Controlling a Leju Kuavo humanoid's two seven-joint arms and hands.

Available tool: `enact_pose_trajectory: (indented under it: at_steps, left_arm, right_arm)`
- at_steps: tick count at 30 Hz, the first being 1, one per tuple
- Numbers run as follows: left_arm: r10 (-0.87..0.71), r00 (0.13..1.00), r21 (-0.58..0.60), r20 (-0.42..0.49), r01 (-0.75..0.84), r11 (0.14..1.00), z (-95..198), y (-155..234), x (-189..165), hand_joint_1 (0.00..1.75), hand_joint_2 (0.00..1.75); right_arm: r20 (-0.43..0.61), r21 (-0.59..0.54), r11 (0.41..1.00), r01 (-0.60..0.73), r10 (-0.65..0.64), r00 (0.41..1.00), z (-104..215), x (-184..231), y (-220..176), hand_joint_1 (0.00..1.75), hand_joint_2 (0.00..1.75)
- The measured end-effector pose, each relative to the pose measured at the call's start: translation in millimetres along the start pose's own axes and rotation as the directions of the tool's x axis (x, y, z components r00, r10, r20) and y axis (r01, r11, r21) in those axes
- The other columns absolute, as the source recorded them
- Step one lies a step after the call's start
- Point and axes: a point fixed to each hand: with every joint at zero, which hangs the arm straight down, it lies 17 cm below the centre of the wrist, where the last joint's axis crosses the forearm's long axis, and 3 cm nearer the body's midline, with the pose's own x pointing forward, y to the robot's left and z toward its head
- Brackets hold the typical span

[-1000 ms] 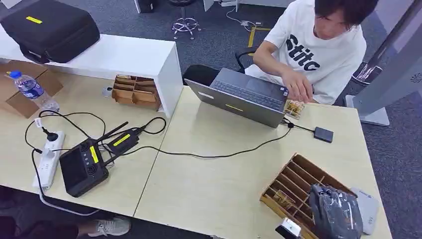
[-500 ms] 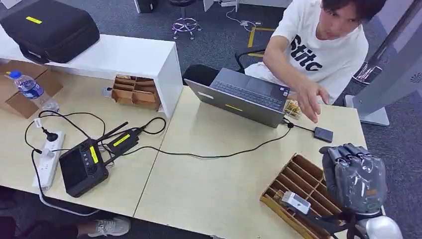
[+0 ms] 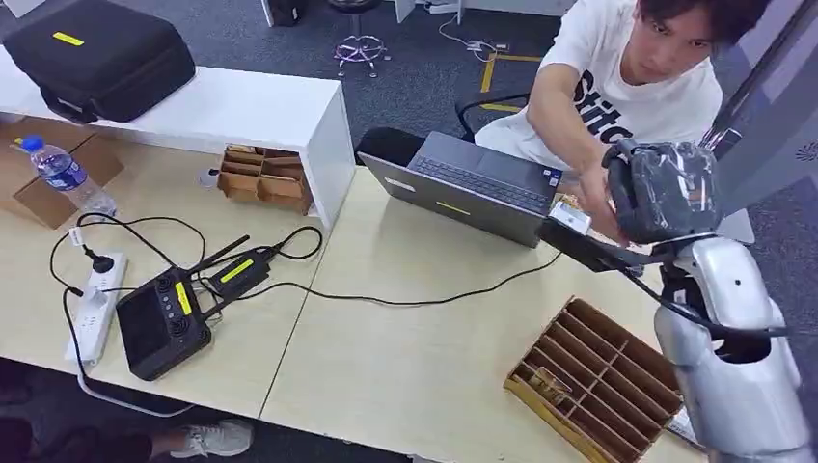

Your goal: Pass the card to the sensor for recognition and then transmit it.

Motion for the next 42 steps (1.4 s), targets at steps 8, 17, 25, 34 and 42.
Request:
enact_pose_trajectory:
  at_steps: [8, 17, 25, 34, 42]
  left_arm:
    - [-0.062, 0.998, -0.003, 0.004, 0.062, 0.998, 0.7, 0.2, 1.5, 0.0, 1.75]
    - [-0.085, 0.996, -0.001, 0.004, 0.085, 0.996, 1.1, 1.0, 2.7, 0.0, 1.75]
    - [-0.087, 0.996, 0.001, 0.003, 0.087, 0.996, 1.0, 1.8, 2.4, 0.0, 1.75]
    - [-0.079, 0.997, 0.003, 0.001, 0.079, 0.997, 0.6, 2.8, 1.4, 0.0, 1.75]
    - [-0.062, 0.998, 0.005, 0.0, 0.062, 0.998, 0.0, 3.6, -0.2, 0.0, 1.75]
  right_arm:
    - [-0.102, 0.13, 0.991, -0.017, 0.031, 0.994, -36.4, -20.5, 26.5, 1.75, 1.75]
    - [-0.145, 0.222, 0.975, -0.003, 0.036, 0.989, -47.5, -25.0, 67.1, 0.0, 1.75]
    - [-0.18, 0.229, 0.973, 0.04, 0.002, 0.984, -43.3, -37.5, 77.1, 0.0, 1.75]
    - [-0.307, 0.217, 0.968, 0.128, -0.057, 0.95, -22.3, -99.0, 82.6, 0.0, 1.75]
    - [-0.486, 0.141, 0.941, 0.307, -0.205, 0.85, 28.0, -178.8, 101.9, 0.0, 1.75]
